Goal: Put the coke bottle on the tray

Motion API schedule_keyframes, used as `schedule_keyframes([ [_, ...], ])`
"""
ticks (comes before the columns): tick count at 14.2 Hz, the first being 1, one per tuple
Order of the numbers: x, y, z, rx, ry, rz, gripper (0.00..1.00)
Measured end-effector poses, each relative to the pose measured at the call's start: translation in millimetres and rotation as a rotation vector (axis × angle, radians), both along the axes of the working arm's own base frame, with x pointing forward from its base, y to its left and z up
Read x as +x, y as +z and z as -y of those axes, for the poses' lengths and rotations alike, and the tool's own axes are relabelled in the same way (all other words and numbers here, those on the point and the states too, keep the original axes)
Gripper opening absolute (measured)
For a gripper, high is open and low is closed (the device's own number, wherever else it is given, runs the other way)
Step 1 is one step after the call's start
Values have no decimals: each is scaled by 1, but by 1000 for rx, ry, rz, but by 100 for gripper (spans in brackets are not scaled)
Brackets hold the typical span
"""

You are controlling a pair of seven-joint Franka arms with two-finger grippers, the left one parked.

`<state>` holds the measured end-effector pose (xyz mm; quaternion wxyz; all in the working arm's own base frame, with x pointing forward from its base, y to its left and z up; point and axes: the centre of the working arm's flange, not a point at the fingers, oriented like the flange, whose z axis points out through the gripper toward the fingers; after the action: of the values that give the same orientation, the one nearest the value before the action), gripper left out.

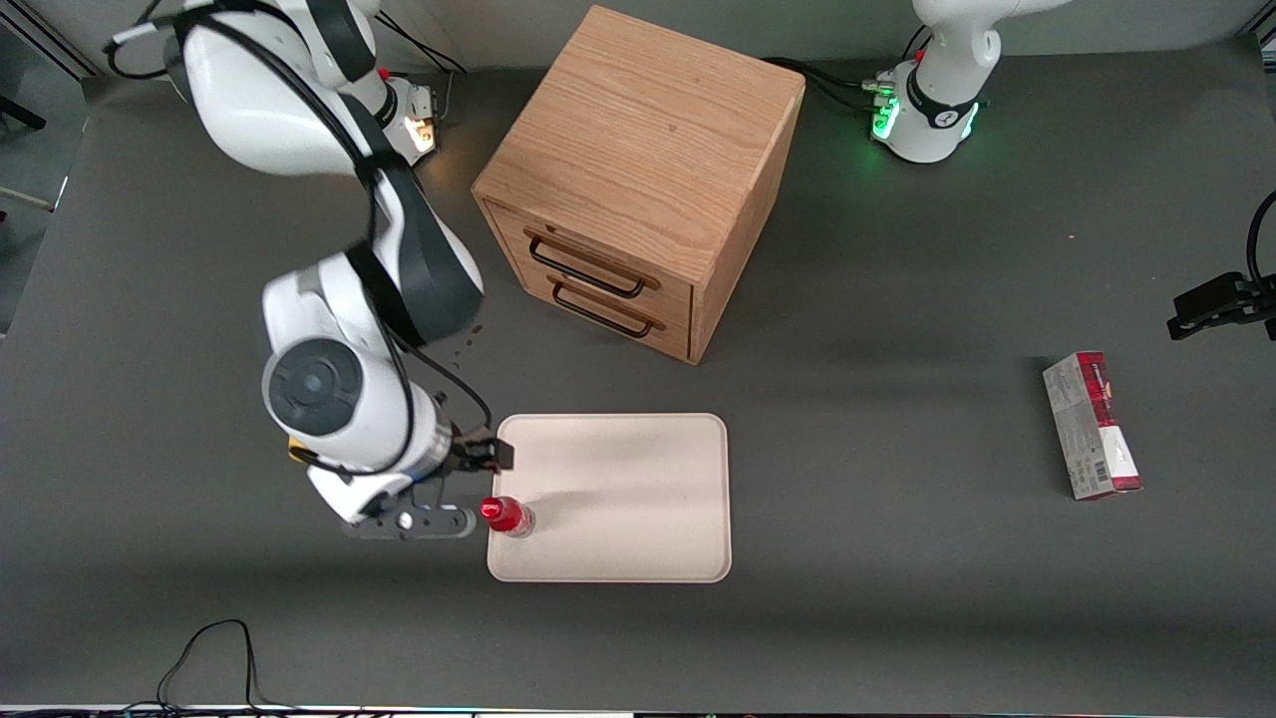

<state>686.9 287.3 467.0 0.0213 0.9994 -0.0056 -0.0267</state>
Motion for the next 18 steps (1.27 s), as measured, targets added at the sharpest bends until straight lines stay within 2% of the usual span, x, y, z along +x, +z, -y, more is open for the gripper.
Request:
schedule_keyframes([
  [3, -33, 63, 19, -27, -11, -64, 100],
  [8, -66, 119, 89, -61, -78, -85, 100],
  [14, -107, 142, 223, 9, -115, -20, 100],
  [18, -121, 141, 288, 29, -105, -2, 100],
])
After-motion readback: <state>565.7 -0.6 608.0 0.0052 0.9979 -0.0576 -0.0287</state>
